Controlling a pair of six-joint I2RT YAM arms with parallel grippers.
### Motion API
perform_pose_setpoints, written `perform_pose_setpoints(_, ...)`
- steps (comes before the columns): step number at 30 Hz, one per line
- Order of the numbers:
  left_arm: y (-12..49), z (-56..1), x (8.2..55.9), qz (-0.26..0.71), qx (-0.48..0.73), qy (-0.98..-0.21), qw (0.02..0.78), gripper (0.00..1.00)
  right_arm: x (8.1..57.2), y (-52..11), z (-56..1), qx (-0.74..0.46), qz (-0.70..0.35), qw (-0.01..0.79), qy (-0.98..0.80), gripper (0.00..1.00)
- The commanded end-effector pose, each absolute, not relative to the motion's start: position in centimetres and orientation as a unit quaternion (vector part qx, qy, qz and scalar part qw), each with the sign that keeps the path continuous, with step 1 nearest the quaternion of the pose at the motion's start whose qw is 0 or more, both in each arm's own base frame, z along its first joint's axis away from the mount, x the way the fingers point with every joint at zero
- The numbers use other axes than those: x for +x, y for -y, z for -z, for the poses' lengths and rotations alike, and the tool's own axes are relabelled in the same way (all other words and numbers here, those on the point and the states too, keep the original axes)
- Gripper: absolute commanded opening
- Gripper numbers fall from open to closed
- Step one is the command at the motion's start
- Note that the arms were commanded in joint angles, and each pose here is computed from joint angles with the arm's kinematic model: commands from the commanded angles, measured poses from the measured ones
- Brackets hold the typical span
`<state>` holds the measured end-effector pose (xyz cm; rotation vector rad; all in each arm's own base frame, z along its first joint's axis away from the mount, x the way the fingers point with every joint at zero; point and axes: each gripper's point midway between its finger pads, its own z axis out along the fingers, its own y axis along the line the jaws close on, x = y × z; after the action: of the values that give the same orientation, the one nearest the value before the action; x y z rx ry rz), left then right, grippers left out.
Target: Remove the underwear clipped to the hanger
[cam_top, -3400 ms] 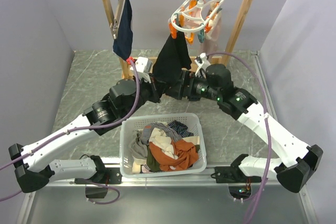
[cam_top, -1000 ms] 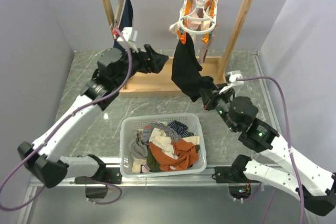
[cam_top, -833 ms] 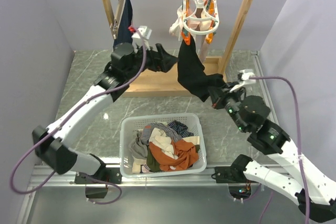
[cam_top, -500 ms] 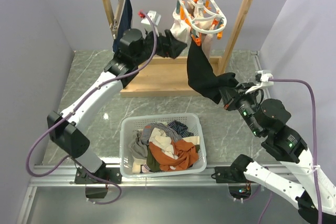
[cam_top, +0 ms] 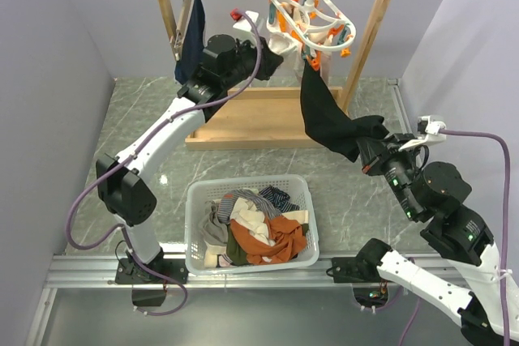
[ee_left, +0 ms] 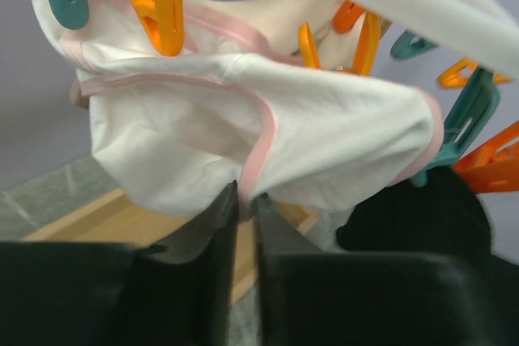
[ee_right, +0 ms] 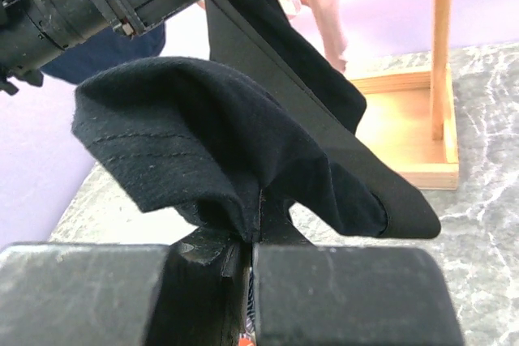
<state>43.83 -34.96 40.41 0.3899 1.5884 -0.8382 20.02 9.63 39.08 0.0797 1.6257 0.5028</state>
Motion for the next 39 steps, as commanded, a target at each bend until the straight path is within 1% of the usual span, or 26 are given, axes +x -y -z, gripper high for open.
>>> perform_pose_setpoints(1, 34.1, -44.5, 43.6, 0.355, 0.169, -0.654, 0.646, 0.10, 19.7, -8.2, -40.4, 0.062, -0.215, 0.671, -0.707, 0.00)
perform_pose_setpoints(2, 33.6, -45.9, 43.2, 0.356, 0.164, -0.642, 0.658, 0.04, 19.8, -8.0, -40.2, 0.064, -0.210, 0.670, -0.709, 0.00)
perform_pose_setpoints(3, 33.0, -46.7, 43.2, 0.351, 0.152, -0.637, 0.670, 0.01, 19.8, -8.0, -40.0, 0.066, -0.209, 0.670, -0.710, 0.00)
perform_pose_setpoints(6, 31.6, -48.5, 43.0, 0.334, 0.137, -0.626, 0.691, 0.00, 19.8, -7.7, -40.0, 0.073, -0.205, 0.671, -0.709, 0.00)
perform_pose_setpoints(7, 30.8, -49.8, 43.4, 0.322, 0.125, -0.617, 0.707, 0.00, 19.8, -7.6, -39.9, 0.074, -0.203, 0.671, -0.709, 0.00)
perform_pose_setpoints(10, 28.3, -50.9, 44.6, 0.301, 0.081, -0.617, 0.722, 0.00, 19.9, -7.3, -39.7, 0.078, -0.196, 0.671, -0.711, 0.00)
perform_pose_setpoints(13, 25.7, -51.9, 45.1, 0.306, 0.044, -0.600, 0.738, 0.00, 19.8, -7.0, -39.6, 0.084, -0.193, 0.672, -0.710, 0.00)
perform_pose_setpoints(14, 24.8, -52.9, 44.5, 0.307, 0.036, -0.588, 0.747, 0.00, 19.8, -6.8, -39.5, 0.086, -0.190, 0.672, -0.711, 0.00)
perform_pose_setpoints(18, 23.5, -53.1, 44.7, 0.305, 0.030, -0.581, 0.754, 0.01, 19.6, -6.6, -39.5, 0.089, -0.191, 0.673, -0.709, 0.00)
perform_pose_setpoints(20, 23.7, -52.3, 45.2, 0.302, 0.033, -0.592, 0.747, 0.01, 19.6, -6.6, -39.5, 0.090, -0.190, 0.673, -0.709, 0.00)
perform_pose_setpoints(21, 24.0, -51.6, 45.3, 0.305, 0.038, -0.597, 0.741, 0.03, 19.6, -6.6, -39.5, 0.089, -0.190, 0.673, -0.709, 0.00)
perform_pose_setpoints(22, 24.1, -51.2, 45.4, 0.306, 0.040, -0.602, 0.737, 0.09, 19.6, -6.6, -39.5, 0.089, -0.190, 0.673, -0.709, 0.00)
perform_pose_setpoints(23, 24.5, -50.6, 45.4, 0.311, 0.048, -0.608, 0.729, 0.21, 19.6, -6.7, -39.6, 0.088, -0.191, 0.673, -0.709, 0.00)
perform_pose_setpoints(24, 25.4, -49.9, 45.0, 0.324, 0.069, -0.614, 0.716, 0.55, 19.6, -6.8, -39.6, 0.086, -0.192, 0.673, -0.709, 0.00)
perform_pose_setpoints(25, 25.8, -49.6, 44.8, 0.332, 0.079, -0.617, 0.709, 0.70, 19.6, -6.8, -39.7, 0.085, -0.194, 0.673, -0.709, 0.00)
perform_pose_setpoints(26, 26.3, -48.9, 44.5, 0.339, 0.090, -0.627, 0.695, 0.81, 19.6, -6.9, -39.8, 0.083, -0.197, 0.674, -0.707, 0.00)
perform_pose_setpoints(27, 27.3, -48.9, 43.6, 0.362, 0.115, -0.626, 0.681, 0.98, 19.6, -6.9, -39.8, 0.083, -0.198, 0.674, -0.707, 0.00)
perform_pose_setpoints(28, 27.9, -48.8, 42.9, 0.375, 0.129, -0.626, 0.671, 1.00, 19.6, -7.0, -39.9, 0.082, -0.197, 0.674, -0.707, 0.00)
perform_pose_setpoints(31, 29.2, -49.7, 40.3, 0.421, 0.160, -0.614, 0.648, 0.99, 19.7, -7.1, -39.9, 0.082, -0.198, 0.674, -0.707, 0.00)
perform_pose_setpoints(37, 30.3, -51.6, 37.2, 0.455, 0.146, -0.619, 0.623, 1.00, 19.8, -7.6, -40.3, 0.073, -0.203, 0.674, -0.707, 0.00)
perform_pose_setpoints(38, 30.0, -52.8, 37.2, 0.446, 0.134, -0.619, 0.633, 1.00, 19.8, -7.6, -40.5, 0.072, -0.204, 0.675, -0.705, 0.00)
perform_pose_setpoints(39, 30.1, -51.1, 37.1, 0.428, 0.125, -0.655, 0.610, 0.99, 19.9, -7.7, -40.5, 0.072, -0.203, 0.674, -0.706, 0.00)
